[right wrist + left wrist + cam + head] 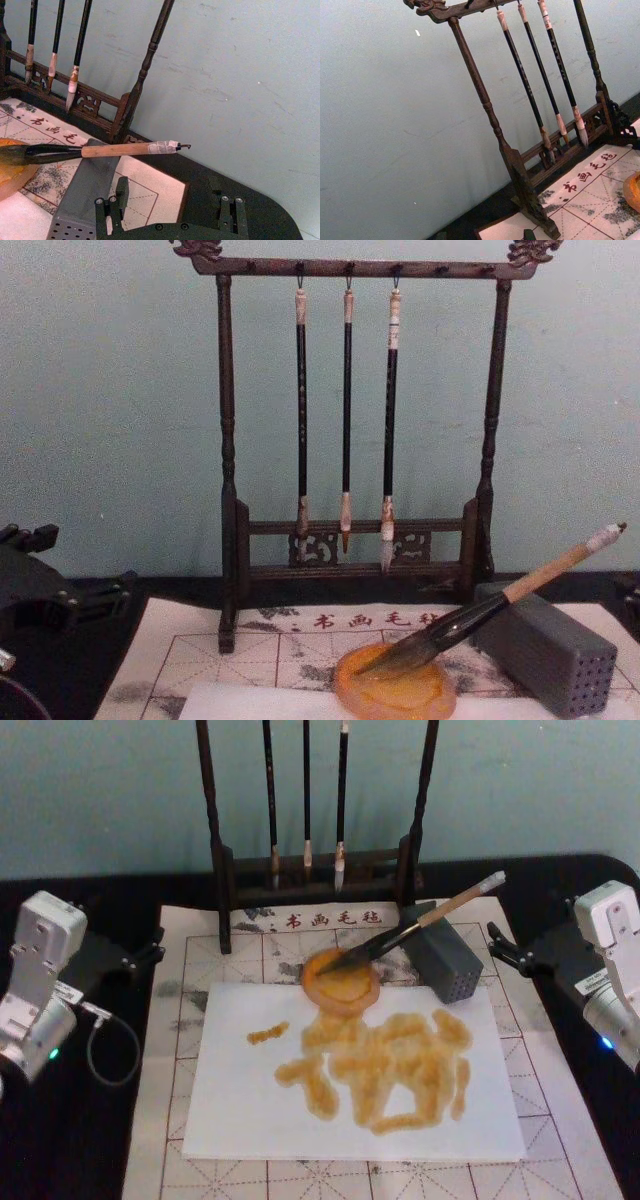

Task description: Pick up the brush from the inkstone, write on the paper, then place the brush back to its original position.

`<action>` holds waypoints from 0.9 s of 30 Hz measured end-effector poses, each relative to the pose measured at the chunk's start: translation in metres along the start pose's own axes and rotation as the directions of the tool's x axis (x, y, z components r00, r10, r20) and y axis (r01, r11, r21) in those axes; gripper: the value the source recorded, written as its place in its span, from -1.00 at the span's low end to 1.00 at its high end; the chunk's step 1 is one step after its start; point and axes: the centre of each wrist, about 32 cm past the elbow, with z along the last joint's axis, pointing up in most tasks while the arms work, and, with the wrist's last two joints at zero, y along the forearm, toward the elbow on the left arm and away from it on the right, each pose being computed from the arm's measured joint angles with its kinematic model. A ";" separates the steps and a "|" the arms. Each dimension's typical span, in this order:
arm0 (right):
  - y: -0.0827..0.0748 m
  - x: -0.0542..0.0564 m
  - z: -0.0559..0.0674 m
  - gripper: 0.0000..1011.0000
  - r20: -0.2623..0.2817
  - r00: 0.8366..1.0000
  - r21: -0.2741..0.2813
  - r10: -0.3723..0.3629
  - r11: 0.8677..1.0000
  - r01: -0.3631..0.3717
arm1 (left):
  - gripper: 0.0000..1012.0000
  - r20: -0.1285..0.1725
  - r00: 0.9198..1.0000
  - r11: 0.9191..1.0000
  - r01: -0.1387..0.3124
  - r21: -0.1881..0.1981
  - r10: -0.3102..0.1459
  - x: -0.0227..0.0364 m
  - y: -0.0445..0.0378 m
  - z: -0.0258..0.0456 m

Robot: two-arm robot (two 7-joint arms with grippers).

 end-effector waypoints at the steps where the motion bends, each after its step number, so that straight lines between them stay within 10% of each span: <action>1: 0.000 0.000 0.000 0.98 0.000 1.000 0.000 0.000 1.000 0.000 | 0.98 0.000 1.000 1.000 0.000 0.000 0.000 0.0000 0.0000 0.0000; 27: 0.000 0.000 0.000 0.98 0.000 1.000 0.000 0.000 1.000 0.000 | 0.98 0.000 1.000 1.000 0.000 0.000 0.000 0.0000 0.0000 0.0000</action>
